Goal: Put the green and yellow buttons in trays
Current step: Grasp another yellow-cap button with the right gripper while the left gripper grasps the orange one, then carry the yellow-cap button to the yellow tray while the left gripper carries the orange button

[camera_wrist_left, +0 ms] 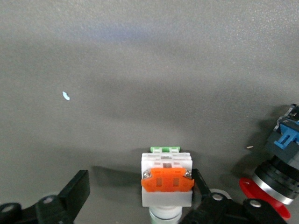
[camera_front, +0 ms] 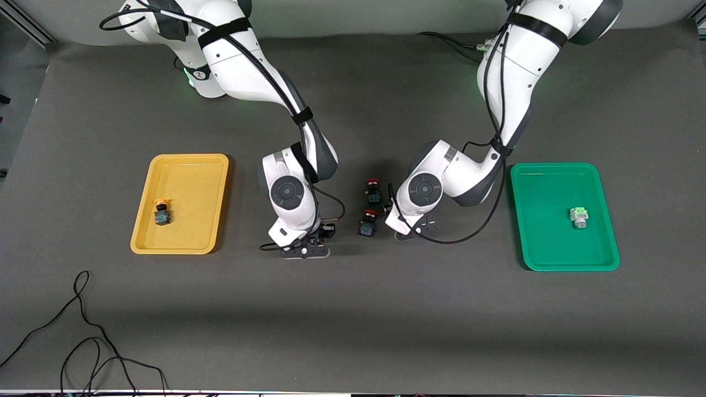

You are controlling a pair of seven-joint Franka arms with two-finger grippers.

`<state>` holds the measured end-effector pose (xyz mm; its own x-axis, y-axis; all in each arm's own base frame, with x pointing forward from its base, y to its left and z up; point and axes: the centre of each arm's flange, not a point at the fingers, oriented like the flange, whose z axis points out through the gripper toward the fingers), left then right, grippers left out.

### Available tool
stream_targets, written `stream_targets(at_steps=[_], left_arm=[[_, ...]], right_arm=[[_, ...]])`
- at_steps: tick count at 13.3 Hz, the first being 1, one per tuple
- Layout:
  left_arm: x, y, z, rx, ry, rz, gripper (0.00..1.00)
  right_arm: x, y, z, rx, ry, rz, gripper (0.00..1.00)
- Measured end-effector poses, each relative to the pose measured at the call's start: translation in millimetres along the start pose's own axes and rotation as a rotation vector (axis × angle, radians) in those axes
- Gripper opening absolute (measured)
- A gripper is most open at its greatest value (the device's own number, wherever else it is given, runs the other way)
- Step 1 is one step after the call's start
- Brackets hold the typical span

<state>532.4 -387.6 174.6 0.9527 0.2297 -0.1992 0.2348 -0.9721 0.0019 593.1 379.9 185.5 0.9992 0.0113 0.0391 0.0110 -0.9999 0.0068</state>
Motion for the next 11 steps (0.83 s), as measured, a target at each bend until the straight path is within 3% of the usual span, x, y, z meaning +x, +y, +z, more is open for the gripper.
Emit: stream_targets(at_steps=[2,4,8,11], left_arm=[[0,0,0,0.002,0.005,-0.024,0.69],[0,1,-2,0.002,0.014,-0.047,0.43],[7,-6,-20,0.036,0.015,-0.06,0.41],[17,-33,-110,0.133,-0.038,-0.027,0.41]], right_arm=[[3,-1,-8,0.005,0.002,0.0,0.33],[9,-4,-43,0.012,-0.035,0.0,0.33],[25,19,-169,0.047,-0.091,0.018,0.33],[35,87,-224,0.001,-0.122,-0.067,0.33]])
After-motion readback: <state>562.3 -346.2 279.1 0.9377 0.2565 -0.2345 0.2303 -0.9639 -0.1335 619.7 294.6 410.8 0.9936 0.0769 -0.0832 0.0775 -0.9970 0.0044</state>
